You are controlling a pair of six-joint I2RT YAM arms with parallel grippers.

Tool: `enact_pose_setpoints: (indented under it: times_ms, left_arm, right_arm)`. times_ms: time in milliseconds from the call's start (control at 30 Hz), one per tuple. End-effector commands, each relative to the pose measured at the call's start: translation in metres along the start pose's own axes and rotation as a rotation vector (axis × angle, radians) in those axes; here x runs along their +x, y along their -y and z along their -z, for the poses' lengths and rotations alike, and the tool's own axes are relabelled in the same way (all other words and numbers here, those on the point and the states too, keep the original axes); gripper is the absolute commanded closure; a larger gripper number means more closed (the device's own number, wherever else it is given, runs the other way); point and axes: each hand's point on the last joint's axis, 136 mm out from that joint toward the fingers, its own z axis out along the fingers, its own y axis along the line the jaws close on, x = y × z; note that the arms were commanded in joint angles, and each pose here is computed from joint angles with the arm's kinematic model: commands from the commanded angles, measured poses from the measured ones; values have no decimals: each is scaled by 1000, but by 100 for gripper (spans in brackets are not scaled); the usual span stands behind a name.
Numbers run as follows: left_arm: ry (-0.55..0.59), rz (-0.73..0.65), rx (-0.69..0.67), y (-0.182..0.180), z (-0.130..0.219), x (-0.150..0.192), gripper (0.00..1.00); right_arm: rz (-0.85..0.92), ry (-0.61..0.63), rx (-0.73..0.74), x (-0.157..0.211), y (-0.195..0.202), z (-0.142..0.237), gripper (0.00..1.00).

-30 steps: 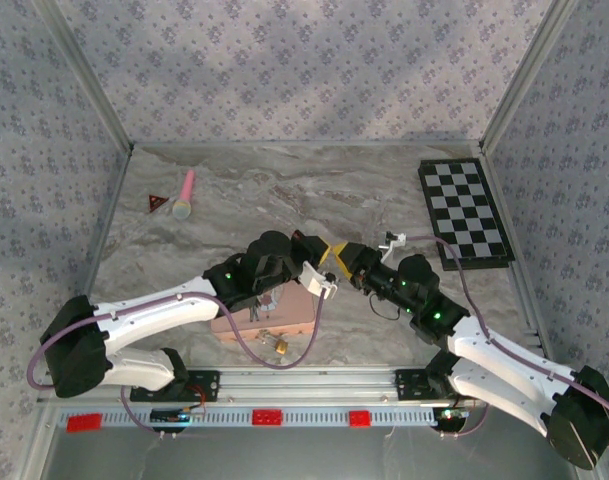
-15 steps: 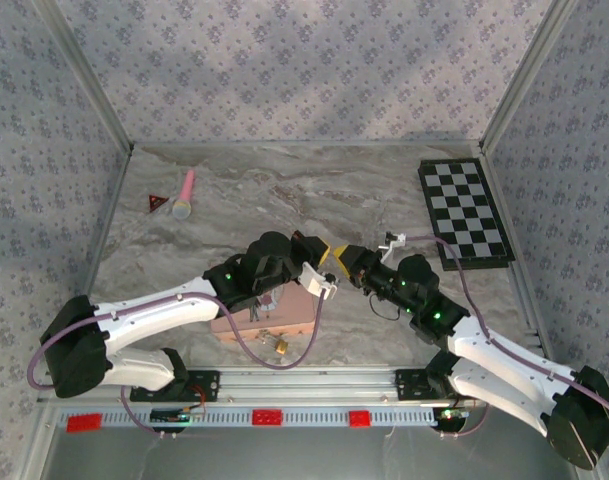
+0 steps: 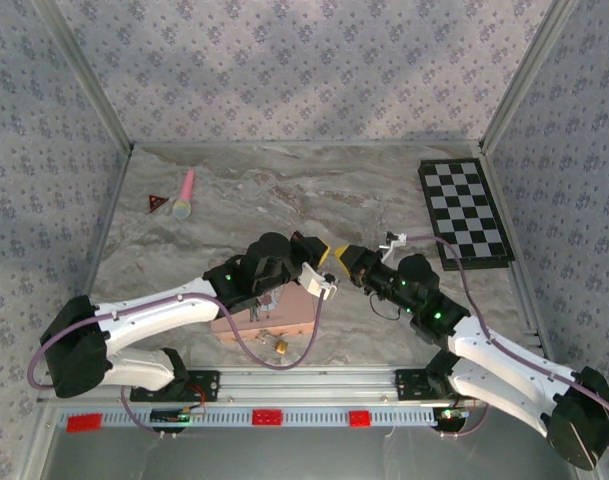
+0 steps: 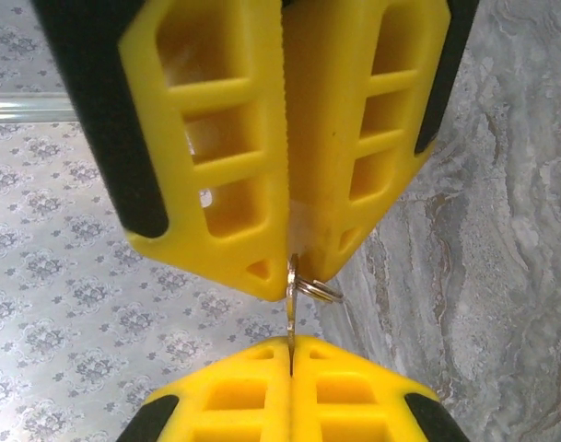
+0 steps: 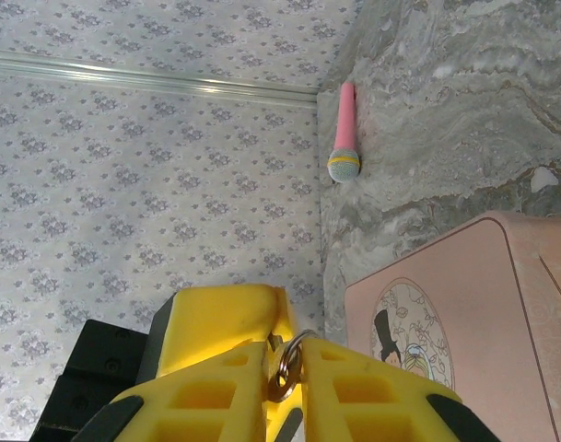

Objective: Unlock the padlock with the key

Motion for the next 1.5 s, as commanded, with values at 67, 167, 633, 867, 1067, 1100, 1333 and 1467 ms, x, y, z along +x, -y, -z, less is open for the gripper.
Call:
enact_pose_setpoints:
  times_ms: [67,167,633,867,1067,1100,1333,1467]
  left_arm:
    - [20,17,-37,-8,5,-6,100]
    - [14,14,-32,-6,4,-5,100]
    - [-10,10,-64,-10,0,0,100]
    - [55,178,-123,-21,15,-7,74]
    - [159,729,-159,-56,54,-9,67]
    - [179,805,-166,-57,61,-8,67]
    - [128,1302,-206,-37,87,23,67]
    - [-27,1547,-221,-16,98,57,65]
  right_arm:
    - [15,-5,-54,-2,-21,-2,83]
    - [22,-10,-63,-1,-25,-1,82]
    - [30,-20,-53,-1,-26,0,94]
    - [78,18,3,-11,-16,7,100]
    - [193,57,54,-20,-4,13,100]
    - [217,62,52,-21,-4,13,100]
    - [475,109,25,-23,-3,17,100]
    - [595,136,-54,-16,-11,20,100]
